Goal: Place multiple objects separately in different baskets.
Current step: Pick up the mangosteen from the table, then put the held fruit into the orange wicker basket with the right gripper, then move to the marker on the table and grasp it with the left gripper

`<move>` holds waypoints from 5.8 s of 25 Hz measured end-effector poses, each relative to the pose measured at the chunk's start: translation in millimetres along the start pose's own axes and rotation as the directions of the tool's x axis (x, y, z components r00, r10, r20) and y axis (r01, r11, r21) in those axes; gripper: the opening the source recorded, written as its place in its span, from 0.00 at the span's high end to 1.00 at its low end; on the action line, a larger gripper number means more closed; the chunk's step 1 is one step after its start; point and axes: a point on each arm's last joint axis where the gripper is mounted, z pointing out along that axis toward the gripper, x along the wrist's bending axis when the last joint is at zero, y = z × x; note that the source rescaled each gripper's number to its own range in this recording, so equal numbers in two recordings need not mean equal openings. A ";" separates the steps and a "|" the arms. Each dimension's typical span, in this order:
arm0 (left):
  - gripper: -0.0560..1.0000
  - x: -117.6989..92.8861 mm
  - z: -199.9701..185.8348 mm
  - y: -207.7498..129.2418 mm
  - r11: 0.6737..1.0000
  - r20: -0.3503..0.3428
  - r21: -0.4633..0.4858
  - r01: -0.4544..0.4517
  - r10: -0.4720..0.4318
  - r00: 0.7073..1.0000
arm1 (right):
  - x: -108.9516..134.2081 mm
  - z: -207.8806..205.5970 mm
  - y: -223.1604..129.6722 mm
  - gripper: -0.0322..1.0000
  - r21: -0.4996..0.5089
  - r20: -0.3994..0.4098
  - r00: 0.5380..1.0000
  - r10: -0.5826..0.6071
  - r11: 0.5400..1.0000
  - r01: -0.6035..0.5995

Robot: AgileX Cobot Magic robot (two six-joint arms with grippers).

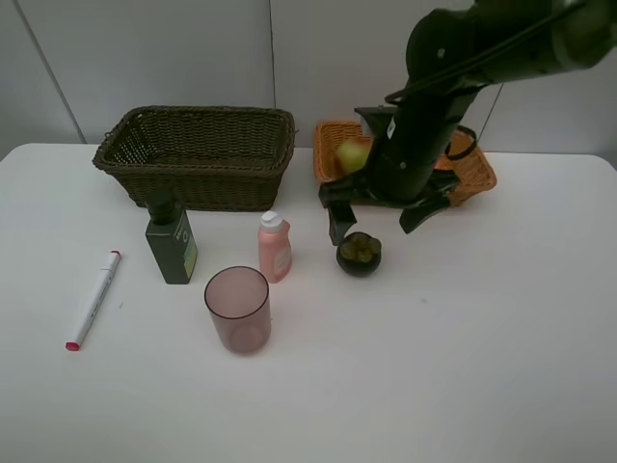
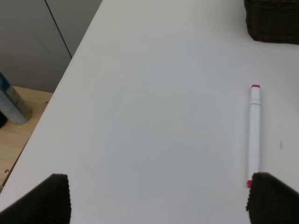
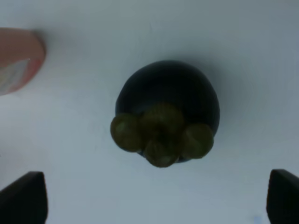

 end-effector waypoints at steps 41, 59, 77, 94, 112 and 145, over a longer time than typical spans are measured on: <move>0.00 0.0 0.0 0.0 1.000 0.000 0.000 0.000 0.000 1.000 | -0.6 60.7 2.2 0.93 0.007 0.003 1.000 0.000 1.000 0.000; 0.00 0.0 0.0 0.0 1.000 0.000 0.000 0.000 0.000 1.000 | -30.3 -112.1 29.0 0.93 -0.275 0.105 0.994 0.035 0.961 -0.004; 0.00 0.0 0.0 0.0 1.000 0.000 0.000 0.000 0.000 1.000 | -144.4 -91.8 72.3 0.93 -0.566 0.168 0.953 0.253 0.816 -0.117; 0.00 0.0 0.0 0.0 1.000 0.000 0.000 0.000 0.000 1.000 | -170.1 13.1 82.8 0.93 -0.459 0.174 0.952 0.252 0.876 -0.148; 0.00 0.0 0.0 0.0 1.000 0.000 0.000 0.000 0.000 1.000 | -171.2 11.5 85.3 0.00 -0.480 0.198 0.954 0.224 0.871 -0.105; 0.00 0.0 0.0 0.0 1.000 0.000 0.000 0.000 0.000 1.000 | -81.7 -217.4 -33.2 0.00 -0.344 0.232 0.966 0.113 0.938 -0.028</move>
